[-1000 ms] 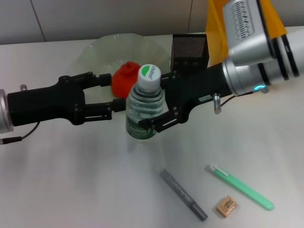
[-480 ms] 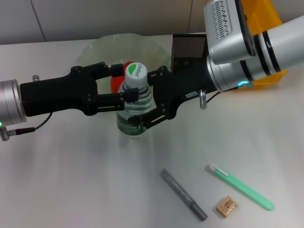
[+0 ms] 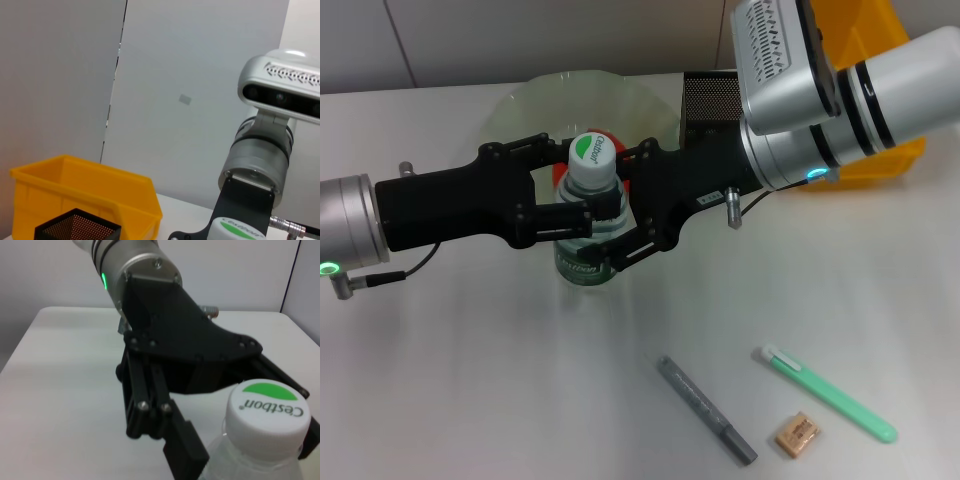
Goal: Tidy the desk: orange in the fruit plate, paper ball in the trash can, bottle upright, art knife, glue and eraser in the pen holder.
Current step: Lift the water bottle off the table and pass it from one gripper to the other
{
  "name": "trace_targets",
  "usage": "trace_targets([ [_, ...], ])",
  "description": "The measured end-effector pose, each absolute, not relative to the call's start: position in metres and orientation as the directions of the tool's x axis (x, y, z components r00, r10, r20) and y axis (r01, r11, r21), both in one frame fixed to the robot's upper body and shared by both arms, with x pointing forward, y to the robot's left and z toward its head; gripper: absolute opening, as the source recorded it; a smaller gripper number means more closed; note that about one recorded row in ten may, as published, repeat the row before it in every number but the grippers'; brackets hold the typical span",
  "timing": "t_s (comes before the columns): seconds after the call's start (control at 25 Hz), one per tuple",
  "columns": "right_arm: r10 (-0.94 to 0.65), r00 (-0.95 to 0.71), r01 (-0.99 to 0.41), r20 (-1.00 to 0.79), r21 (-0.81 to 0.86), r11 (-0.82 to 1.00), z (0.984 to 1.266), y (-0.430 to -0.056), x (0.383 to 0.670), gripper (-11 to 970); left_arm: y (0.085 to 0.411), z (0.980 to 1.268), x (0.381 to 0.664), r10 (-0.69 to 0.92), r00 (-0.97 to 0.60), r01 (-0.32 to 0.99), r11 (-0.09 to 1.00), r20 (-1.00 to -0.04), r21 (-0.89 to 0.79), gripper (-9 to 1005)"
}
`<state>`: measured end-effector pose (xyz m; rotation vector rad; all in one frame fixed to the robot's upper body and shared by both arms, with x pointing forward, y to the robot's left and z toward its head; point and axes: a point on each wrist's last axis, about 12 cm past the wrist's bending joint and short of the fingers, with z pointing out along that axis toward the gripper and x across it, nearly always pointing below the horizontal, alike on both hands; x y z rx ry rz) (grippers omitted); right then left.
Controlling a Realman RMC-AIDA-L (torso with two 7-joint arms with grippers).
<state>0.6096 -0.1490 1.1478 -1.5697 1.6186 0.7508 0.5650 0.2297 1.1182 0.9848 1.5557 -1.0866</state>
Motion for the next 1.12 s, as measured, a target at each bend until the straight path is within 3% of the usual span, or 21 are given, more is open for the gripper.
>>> trace_targets([
  [0.36,-0.557,0.02,-0.995,-0.83,-0.073,0.074,1.1462,-0.1473,0.6098,791,0.2291,1.1181,0.5653,0.061,-0.198,0.944,0.282,-0.978,-0.174,855],
  [0.88,-0.546,0.022,-0.995,-0.837,-0.073,0.072,1.1475,-0.1463,0.6097,792,0.2289,1.1134,0.5649,0.045,-0.215,0.936,0.293,-0.976,-0.193,550],
  [1.12,-0.545,0.022,-0.995,-0.838,-0.074,0.073,1.1476,-0.1462,0.6098,792,0.2286,1.1137,0.5652,0.044,-0.211,0.937,0.295,-0.976,-0.19,549],
])
